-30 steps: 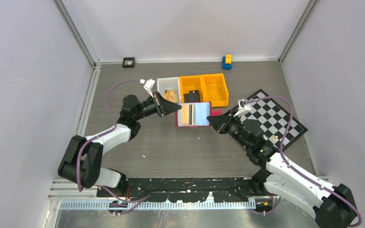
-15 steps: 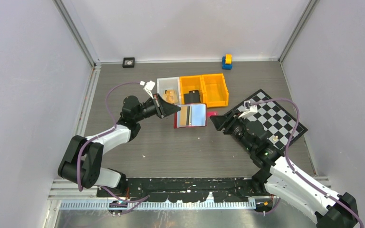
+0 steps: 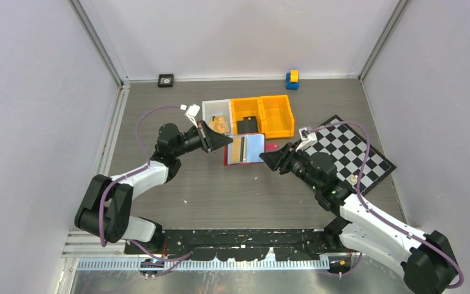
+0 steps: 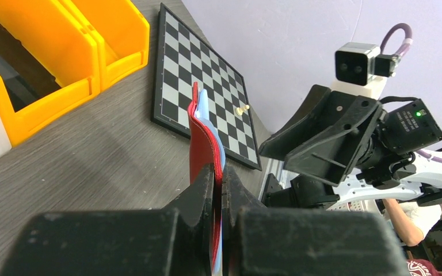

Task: Take the credit cards out of the card holder
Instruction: Remove the credit card from the card holder.

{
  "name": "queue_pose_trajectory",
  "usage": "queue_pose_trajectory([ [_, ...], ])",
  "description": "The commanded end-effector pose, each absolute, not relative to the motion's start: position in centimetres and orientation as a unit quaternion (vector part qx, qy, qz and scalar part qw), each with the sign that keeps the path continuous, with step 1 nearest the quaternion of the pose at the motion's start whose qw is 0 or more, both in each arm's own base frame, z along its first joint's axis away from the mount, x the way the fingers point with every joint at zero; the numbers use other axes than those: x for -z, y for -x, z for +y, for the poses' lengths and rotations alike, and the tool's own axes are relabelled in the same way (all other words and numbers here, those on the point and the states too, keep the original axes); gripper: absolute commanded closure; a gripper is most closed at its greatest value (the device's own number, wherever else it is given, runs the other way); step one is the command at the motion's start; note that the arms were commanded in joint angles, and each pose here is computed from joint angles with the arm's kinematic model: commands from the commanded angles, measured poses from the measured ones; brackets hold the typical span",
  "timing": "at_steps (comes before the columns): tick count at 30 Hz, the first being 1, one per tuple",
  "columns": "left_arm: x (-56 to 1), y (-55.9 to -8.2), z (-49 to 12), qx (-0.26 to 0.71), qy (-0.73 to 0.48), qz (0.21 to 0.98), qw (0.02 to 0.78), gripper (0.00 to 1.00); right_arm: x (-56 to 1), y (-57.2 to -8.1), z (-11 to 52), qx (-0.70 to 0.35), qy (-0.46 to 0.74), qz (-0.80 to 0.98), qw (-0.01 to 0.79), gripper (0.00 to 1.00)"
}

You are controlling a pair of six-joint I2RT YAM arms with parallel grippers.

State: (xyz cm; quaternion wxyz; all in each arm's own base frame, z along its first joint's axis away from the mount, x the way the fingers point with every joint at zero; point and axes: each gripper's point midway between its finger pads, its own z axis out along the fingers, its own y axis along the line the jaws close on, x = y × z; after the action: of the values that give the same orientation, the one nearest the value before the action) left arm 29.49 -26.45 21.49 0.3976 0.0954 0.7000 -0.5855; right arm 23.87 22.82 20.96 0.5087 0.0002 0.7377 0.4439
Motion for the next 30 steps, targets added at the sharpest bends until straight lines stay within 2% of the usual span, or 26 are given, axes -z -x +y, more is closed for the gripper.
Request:
queue_pose_trajectory([
  [1,-23.6,-29.2,-26.6,0.594,-0.116,0.676,0.421,1.00,-23.2,-24.6,24.2,-0.467,0.018,0.715,0.520,0.62],
  [5,-23.7,-29.1,-26.6,0.598,-0.114,0.674,0.419,1.00,-22.4,-25.5,24.2,-0.454,0.001,0.726,0.516,0.70],
  [9,-23.7,-29.1,-26.7,0.601,-0.112,0.672,0.417,1.00,-22.2,-25.8,24.3,-0.451,-0.003,0.730,0.513,0.73],
  [24,-23.9,-28.9,-27.0,0.619,-0.109,0.667,0.400,1.00,-21.8,-26.0,25.7,-0.472,0.007,0.728,0.497,0.76],
  [30,-24.3,-28.5,-27.4,0.642,-0.114,0.653,0.385,1.00,-22.2,-26.1,26.8,-0.502,0.020,0.710,0.493,0.71],
])
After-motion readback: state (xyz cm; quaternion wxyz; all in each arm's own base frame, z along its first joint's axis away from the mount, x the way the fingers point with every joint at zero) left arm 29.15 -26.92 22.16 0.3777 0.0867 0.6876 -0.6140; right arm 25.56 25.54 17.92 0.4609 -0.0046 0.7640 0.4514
